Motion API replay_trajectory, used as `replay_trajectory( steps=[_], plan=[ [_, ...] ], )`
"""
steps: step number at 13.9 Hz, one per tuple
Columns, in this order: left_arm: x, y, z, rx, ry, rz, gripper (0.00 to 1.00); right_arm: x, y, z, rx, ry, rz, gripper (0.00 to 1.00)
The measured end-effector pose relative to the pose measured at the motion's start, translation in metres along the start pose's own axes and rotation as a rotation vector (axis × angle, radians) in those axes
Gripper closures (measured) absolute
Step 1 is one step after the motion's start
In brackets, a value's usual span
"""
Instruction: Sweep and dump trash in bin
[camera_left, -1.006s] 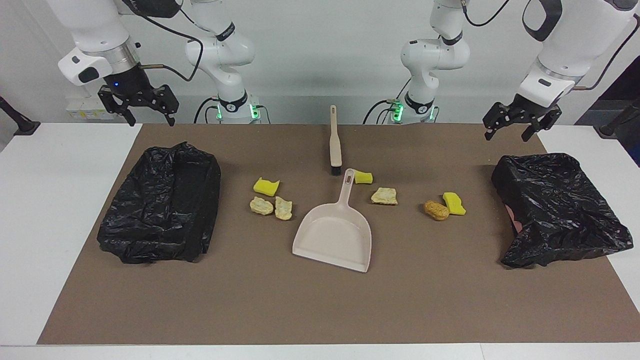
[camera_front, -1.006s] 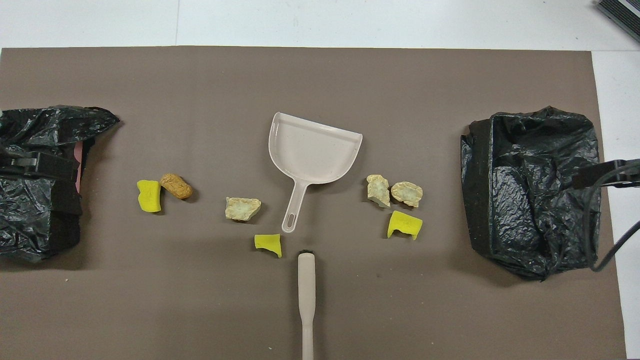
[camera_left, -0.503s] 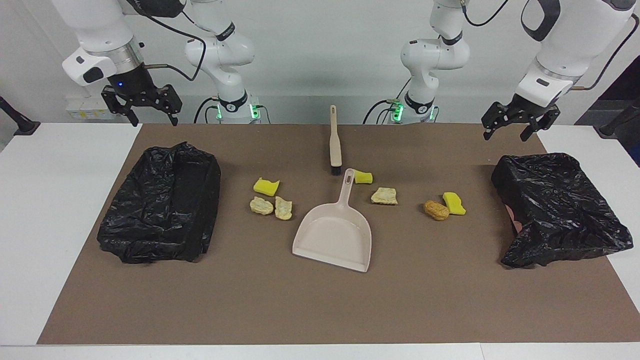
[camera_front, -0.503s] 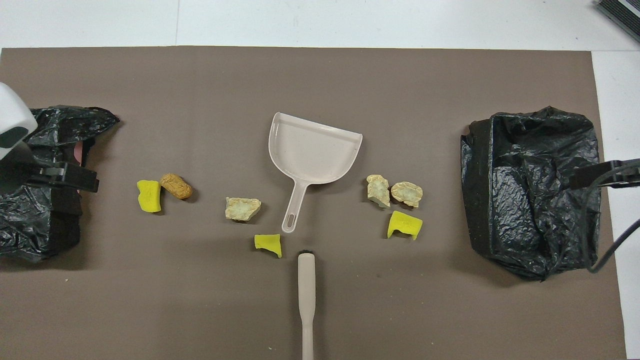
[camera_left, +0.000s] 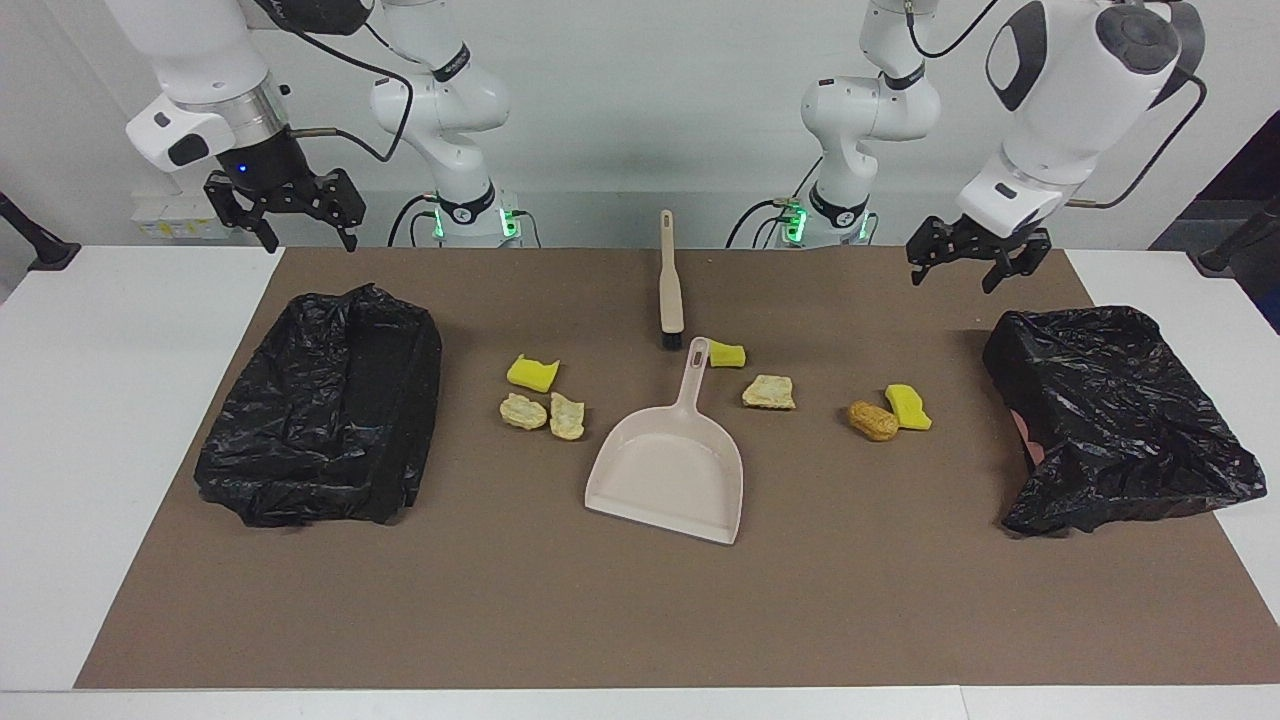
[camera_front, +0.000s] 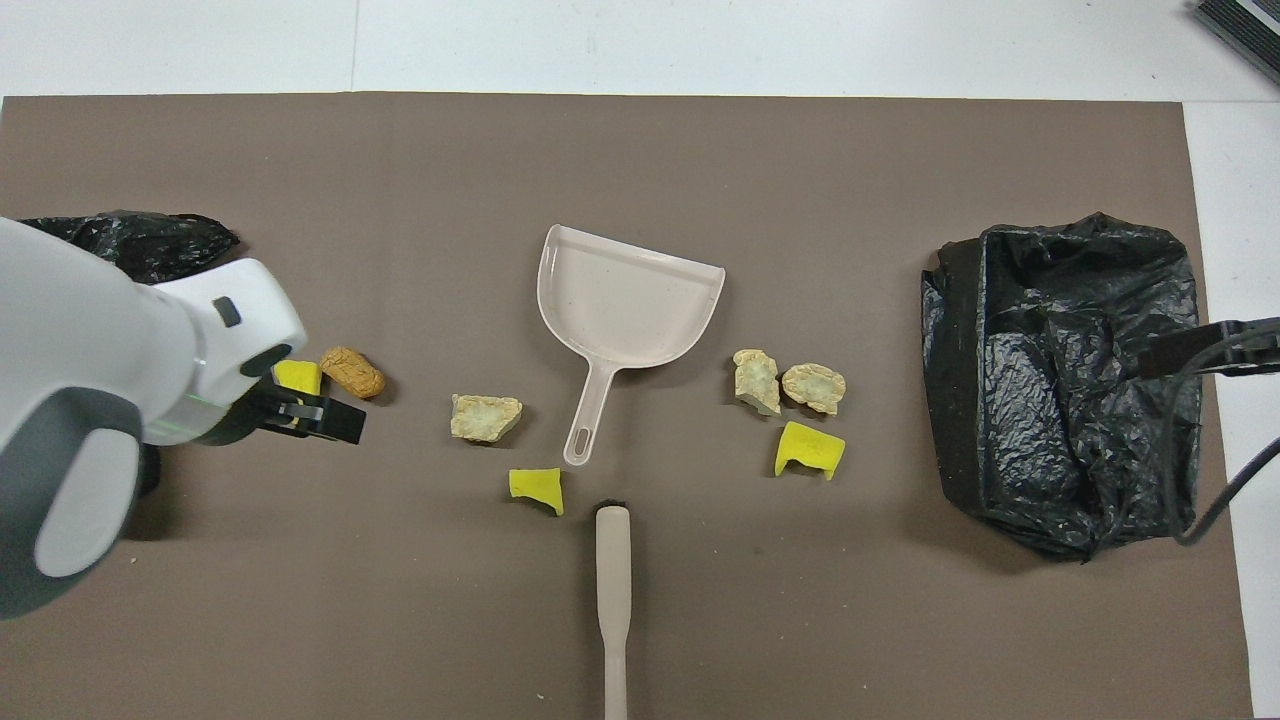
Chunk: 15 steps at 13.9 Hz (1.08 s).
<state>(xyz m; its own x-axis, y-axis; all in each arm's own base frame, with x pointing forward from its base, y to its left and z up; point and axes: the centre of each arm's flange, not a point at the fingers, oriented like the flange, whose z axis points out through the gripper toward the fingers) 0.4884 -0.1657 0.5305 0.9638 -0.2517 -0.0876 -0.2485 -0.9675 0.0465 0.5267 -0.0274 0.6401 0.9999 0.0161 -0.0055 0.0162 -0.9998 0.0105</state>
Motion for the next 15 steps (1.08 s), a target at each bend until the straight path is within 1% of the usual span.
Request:
replay_trajectory(
  steps=[5,8,10,11,13,15],
  plan=[
    [-0.025,0.115,0.044,0.025,-0.021,-0.020,0.00,0.000,0.000,0.000,0.000,0.000,0.000,0.00],
    [-0.052,0.178,0.075,0.041,-0.022,-0.049,0.00,0.000,0.000,0.000,0.000,0.000,-0.001,0.00],
    [-0.076,0.216,0.110,0.045,-0.008,-0.074,0.00,0.000,0.000,0.000,0.000,0.000,-0.001,0.00],
    [-0.090,0.230,0.133,0.044,-0.004,-0.072,0.00,0.000,-0.001,0.000,0.000,0.000,-0.001,0.00],
    [-0.116,0.247,0.173,0.019,-0.014,-0.076,0.00,0.000,-0.001,0.000,0.000,0.000,-0.001,0.00],
    [-0.135,0.260,0.199,0.002,-0.013,-0.092,0.00,0.000,-0.001,0.000,0.000,0.000,-0.001,0.00]
  ],
)
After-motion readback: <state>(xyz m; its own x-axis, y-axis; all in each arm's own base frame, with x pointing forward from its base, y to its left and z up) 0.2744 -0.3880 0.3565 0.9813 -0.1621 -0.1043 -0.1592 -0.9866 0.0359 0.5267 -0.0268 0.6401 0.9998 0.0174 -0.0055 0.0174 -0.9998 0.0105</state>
